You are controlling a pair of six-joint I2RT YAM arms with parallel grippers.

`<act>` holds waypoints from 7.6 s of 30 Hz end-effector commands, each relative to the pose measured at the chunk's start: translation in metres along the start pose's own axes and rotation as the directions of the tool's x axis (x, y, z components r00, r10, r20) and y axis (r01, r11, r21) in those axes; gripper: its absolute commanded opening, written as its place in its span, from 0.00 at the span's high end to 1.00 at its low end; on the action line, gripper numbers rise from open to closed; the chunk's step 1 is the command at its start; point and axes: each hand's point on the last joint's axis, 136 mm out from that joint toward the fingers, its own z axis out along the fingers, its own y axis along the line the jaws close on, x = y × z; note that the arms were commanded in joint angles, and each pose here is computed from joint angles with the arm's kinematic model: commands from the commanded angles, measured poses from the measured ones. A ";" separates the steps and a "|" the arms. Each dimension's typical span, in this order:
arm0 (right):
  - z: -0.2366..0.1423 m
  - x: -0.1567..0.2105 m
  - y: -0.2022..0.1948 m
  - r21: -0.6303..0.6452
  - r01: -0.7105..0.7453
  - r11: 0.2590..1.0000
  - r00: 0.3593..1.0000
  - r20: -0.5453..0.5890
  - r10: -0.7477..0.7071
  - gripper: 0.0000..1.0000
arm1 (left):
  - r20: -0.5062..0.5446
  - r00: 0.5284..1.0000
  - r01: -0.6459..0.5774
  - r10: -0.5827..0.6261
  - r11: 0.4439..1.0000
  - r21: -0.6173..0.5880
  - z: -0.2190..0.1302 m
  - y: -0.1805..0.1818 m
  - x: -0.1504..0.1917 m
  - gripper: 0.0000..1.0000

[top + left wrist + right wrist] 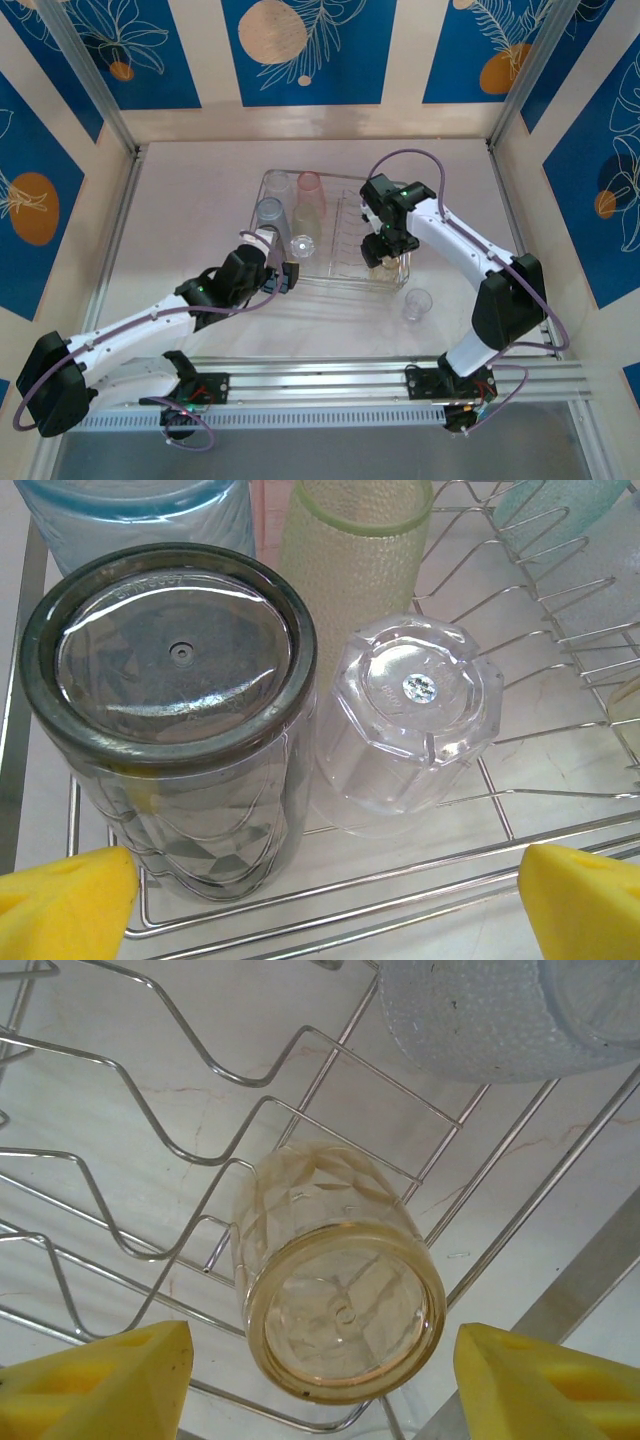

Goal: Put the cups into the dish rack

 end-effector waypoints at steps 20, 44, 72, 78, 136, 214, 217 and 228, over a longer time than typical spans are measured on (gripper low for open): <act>0.020 0.012 0.003 0.055 0.107 0.993 0.990 -0.097 -0.101 0.40 | 0.004 1.000 0.006 -0.005 1.000 -0.011 -0.006 0.005 0.001 0.03; 0.011 -0.006 -0.008 0.132 0.115 0.985 0.991 -0.084 -0.105 0.30 | 0.001 1.000 0.002 -0.002 1.000 -0.013 -0.004 0.005 0.003 0.03; 0.030 0.003 0.002 0.004 0.081 0.997 0.992 -0.094 -0.081 0.30 | -0.005 1.000 -0.006 0.006 1.000 -0.011 -0.002 0.004 0.003 0.03; 0.036 0.009 0.003 0.000 0.080 0.997 0.990 -0.119 -0.079 0.36 | -0.006 1.000 -0.004 0.004 1.000 -0.011 -0.002 0.004 0.003 0.03; 0.033 -0.066 -0.047 0.166 -0.114 0.980 0.984 0.152 0.089 0.55 | -0.015 1.000 -0.012 0.012 1.000 -0.020 0.000 0.006 0.006 0.02; -0.111 0.079 -0.102 -0.416 -0.606 0.678 0.476 0.493 0.728 0.32 | -0.564 0.782 -0.077 0.264 0.940 0.334 0.083 -0.286 0.080 0.26; -0.110 0.079 -0.101 -0.420 -0.604 0.677 0.477 0.490 0.730 0.32 | -0.569 0.779 -0.075 0.263 0.941 0.331 0.084 -0.288 0.083 0.27; -0.104 0.080 -0.096 -0.432 -0.597 0.676 0.492 0.468 0.734 0.33 | -0.541 0.807 -0.076 0.237 0.950 0.303 0.103 -0.297 0.078 0.35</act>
